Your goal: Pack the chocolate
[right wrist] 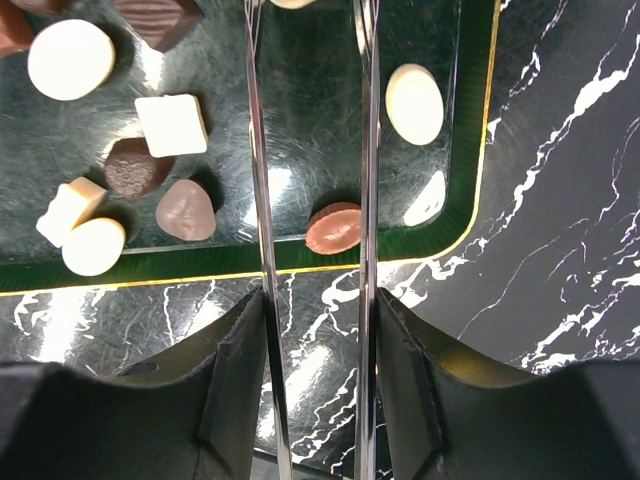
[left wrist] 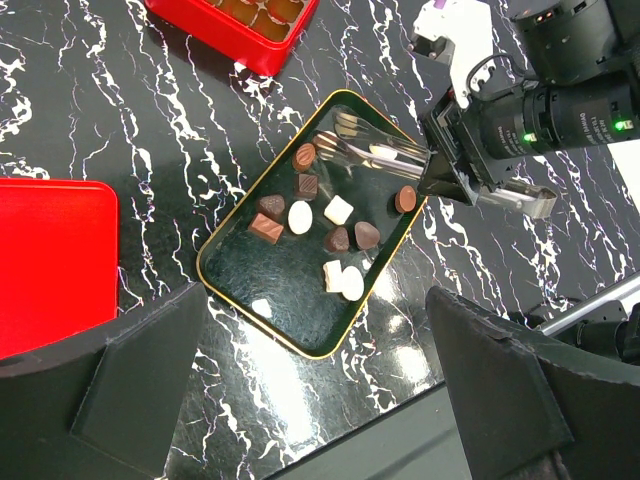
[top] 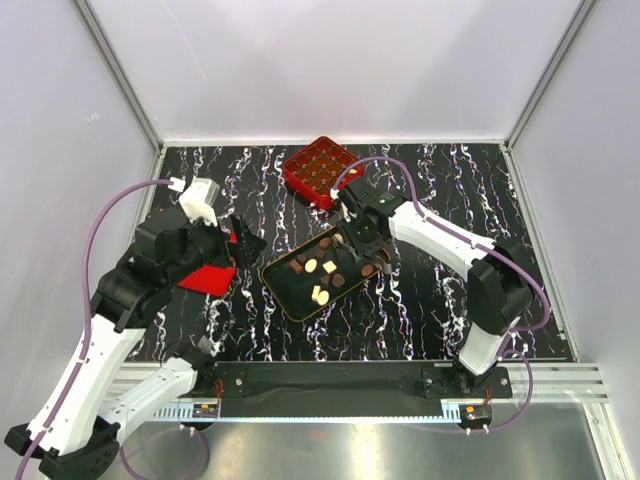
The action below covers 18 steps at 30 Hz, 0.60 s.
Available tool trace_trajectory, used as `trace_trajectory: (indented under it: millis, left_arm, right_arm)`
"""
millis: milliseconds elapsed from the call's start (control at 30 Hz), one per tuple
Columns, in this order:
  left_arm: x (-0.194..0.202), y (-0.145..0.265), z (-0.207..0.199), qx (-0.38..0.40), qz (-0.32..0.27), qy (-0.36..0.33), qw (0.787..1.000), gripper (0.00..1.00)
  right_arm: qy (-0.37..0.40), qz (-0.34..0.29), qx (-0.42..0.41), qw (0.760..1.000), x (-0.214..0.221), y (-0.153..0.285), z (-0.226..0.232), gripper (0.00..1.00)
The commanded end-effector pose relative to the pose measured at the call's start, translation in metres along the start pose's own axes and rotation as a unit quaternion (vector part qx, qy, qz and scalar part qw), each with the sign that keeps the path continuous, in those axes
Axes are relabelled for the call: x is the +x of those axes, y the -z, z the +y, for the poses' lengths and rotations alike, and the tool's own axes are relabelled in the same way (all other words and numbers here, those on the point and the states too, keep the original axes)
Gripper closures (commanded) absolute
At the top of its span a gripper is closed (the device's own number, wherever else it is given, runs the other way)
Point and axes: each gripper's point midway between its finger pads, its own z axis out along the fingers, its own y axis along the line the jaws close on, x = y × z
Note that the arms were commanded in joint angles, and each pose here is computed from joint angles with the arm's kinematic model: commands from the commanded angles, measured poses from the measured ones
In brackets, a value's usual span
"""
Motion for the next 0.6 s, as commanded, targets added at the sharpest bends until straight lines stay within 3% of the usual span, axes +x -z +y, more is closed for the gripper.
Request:
trace_trajectory:
  millis: [0,567]
  left_arm:
    - [-0.014,0.001,-0.005,0.009,-0.024,0.002,1.0,0.01]
    - [-0.013,0.004,-0.003,0.006,-0.028,0.003,1.0,0.01]
  right_arm:
    - [0.002,-0.016,0.006,1.0,-0.003,0.009,0.001,0.49]
    - [0.004,-0.008,0.004,1.0,0.0,-0.001,0.004,0.49]
